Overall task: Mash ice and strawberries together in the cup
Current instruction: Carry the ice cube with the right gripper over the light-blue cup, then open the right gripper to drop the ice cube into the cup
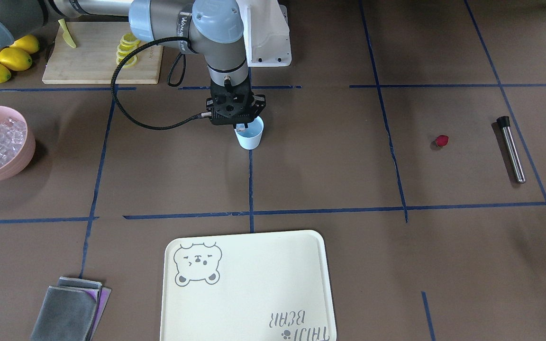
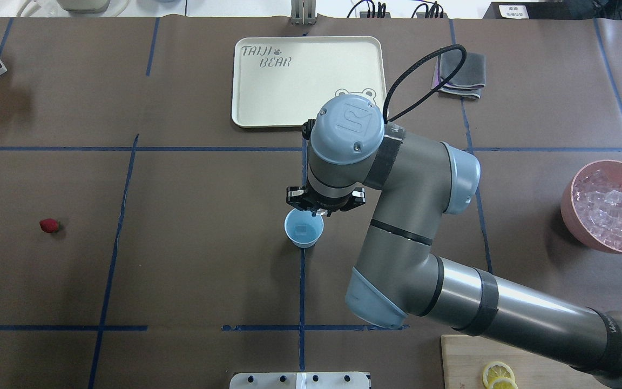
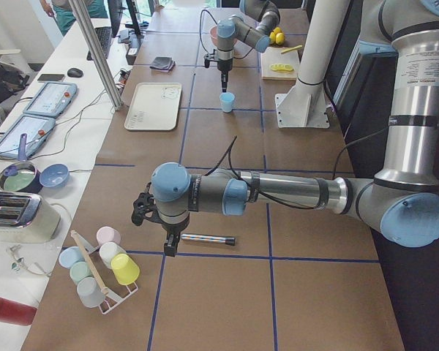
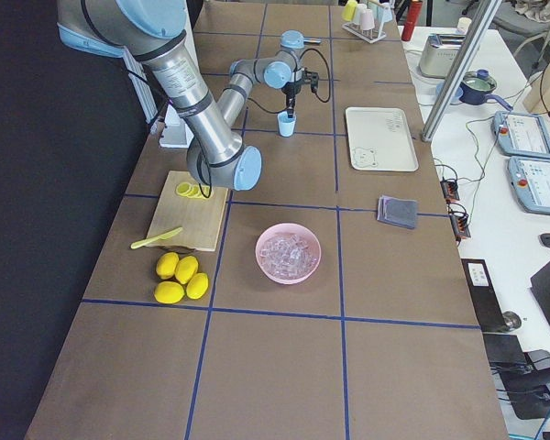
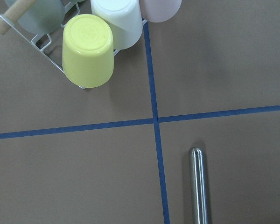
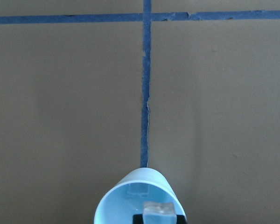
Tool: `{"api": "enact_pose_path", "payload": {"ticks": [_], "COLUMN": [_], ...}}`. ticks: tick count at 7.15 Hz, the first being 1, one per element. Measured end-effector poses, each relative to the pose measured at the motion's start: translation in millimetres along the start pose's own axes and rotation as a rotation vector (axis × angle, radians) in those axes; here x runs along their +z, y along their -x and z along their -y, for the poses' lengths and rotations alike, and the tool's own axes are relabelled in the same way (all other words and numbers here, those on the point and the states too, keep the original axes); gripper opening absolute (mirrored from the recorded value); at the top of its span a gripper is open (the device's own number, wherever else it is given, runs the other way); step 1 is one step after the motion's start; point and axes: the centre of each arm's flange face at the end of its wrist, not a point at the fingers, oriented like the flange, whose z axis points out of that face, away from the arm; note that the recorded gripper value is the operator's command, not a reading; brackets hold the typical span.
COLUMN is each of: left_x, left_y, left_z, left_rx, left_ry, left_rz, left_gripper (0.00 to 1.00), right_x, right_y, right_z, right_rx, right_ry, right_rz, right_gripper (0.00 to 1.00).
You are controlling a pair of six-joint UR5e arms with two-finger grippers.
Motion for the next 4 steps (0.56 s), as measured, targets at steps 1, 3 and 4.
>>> {"api": "enact_pose_path", "payload": {"ticks": [1,3,4], "left_x": [0.0,-0.2,-0.2], "left_y": [0.0,-0.1,0.0], "left_z": [0.0,0.6,1.0], "left_rx": [0.000,0.000,0.000], "left_ry": [0.000,0.000,0.000], "left_rz": [0.000,0.000,0.001], "left_gripper": [1.00,1.00,1.00], "right_x": [1.5,1.0,-0.1], "right_y": [3.7,13.6,16.2], "right_z": [-4.6,-13.0,-14.6], "right_rx": [-0.004,-0.015,-0.018], "right_ry": [0.006,0.013,0.014], "right_rz": [0.003,0.013,0.017], "right_gripper": [0.04,0.21,0.28]}}
